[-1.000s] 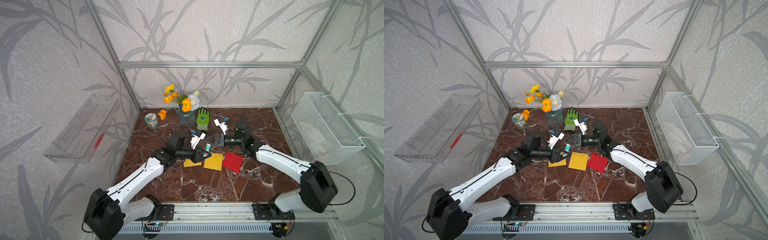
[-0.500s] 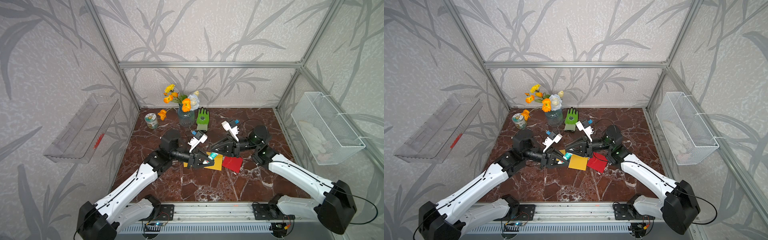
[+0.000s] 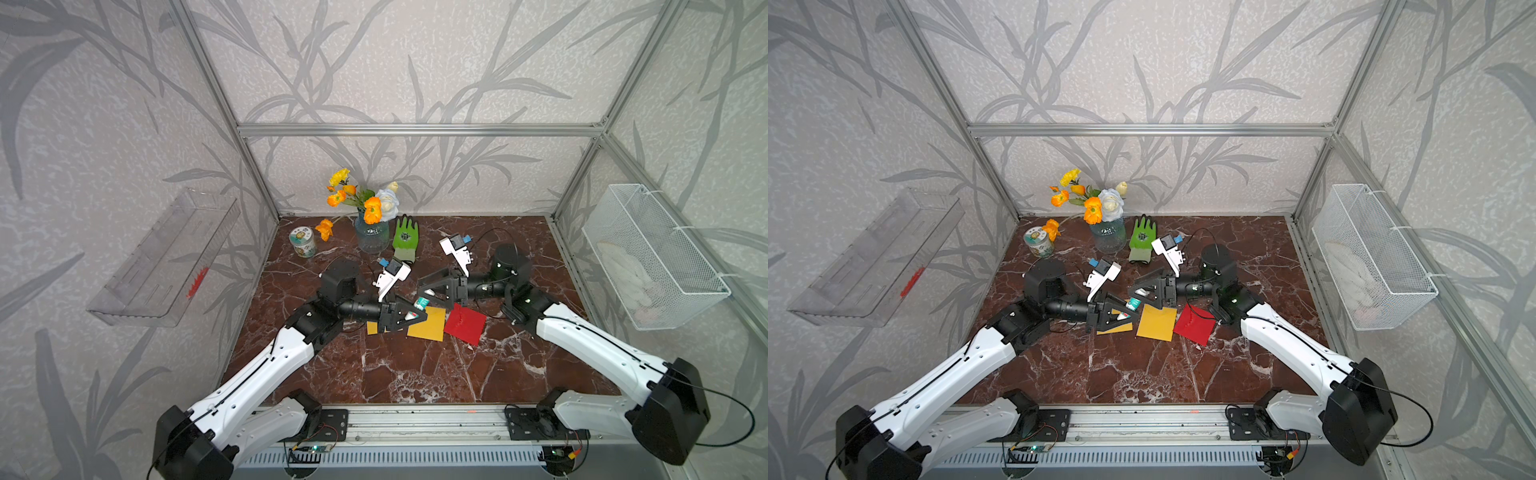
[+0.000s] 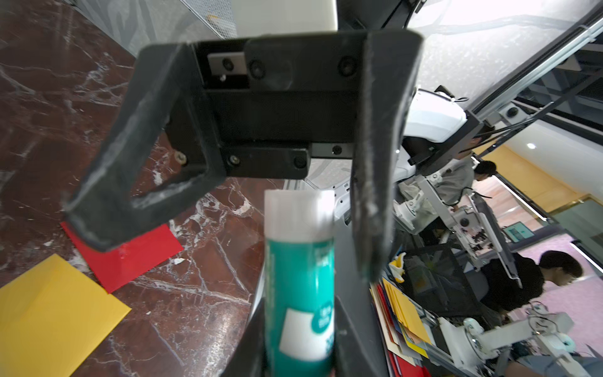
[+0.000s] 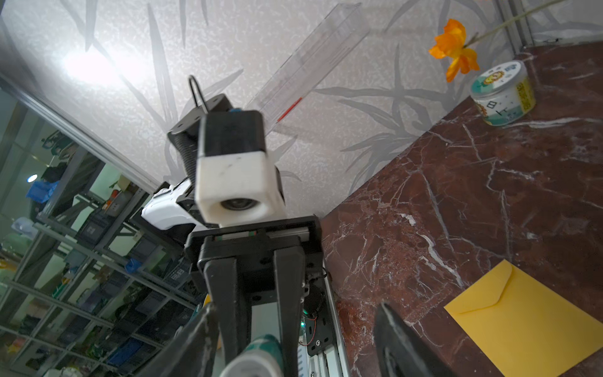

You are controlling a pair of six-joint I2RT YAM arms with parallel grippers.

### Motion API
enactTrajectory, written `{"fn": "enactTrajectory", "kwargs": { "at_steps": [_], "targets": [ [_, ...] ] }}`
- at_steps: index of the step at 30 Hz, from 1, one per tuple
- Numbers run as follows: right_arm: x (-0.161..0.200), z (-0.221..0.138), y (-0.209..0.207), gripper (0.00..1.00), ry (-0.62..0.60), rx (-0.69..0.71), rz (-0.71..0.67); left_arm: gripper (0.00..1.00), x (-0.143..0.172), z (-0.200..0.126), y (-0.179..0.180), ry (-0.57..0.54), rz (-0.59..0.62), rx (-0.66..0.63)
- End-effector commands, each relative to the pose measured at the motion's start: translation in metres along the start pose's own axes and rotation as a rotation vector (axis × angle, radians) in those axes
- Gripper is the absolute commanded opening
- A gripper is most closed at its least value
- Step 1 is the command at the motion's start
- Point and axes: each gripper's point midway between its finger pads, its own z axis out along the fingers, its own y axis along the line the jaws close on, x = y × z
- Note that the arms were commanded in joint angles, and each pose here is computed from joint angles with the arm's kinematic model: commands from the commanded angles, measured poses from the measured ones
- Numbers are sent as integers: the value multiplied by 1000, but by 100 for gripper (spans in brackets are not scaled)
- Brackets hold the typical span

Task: Seal the envelope with a glue stick
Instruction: Screw the glue stick.

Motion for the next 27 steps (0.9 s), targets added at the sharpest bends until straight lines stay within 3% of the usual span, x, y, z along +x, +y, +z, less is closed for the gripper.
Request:
{"fn": "enactTrajectory", "kwargs": {
  "at_steps": [1, 11, 19, 22, 25, 27],
  "targets": [
    [-7, 4, -6, 70, -49, -18, 60, 3, -13, -3, 11, -67, 78, -81],
    [-4, 17, 12, 49, -43, -93, 21, 4, -10, 1, 59, -84, 28, -252],
    [1, 18, 2, 17, -31, -58, 33, 8, -6, 7, 78, -74, -8, -292],
    [0, 16, -1, 4, -30, -25, 10, 25, -4, 8, 83, -61, -18, -302],
    [-3, 9, -21, 0, -36, 86, 27, 62, -1, 6, 89, -51, -51, -329],
    [-6, 0, -44, 0, -50, 167, 77, 73, 0, 2, 94, -53, -70, -348]
  ]
}}
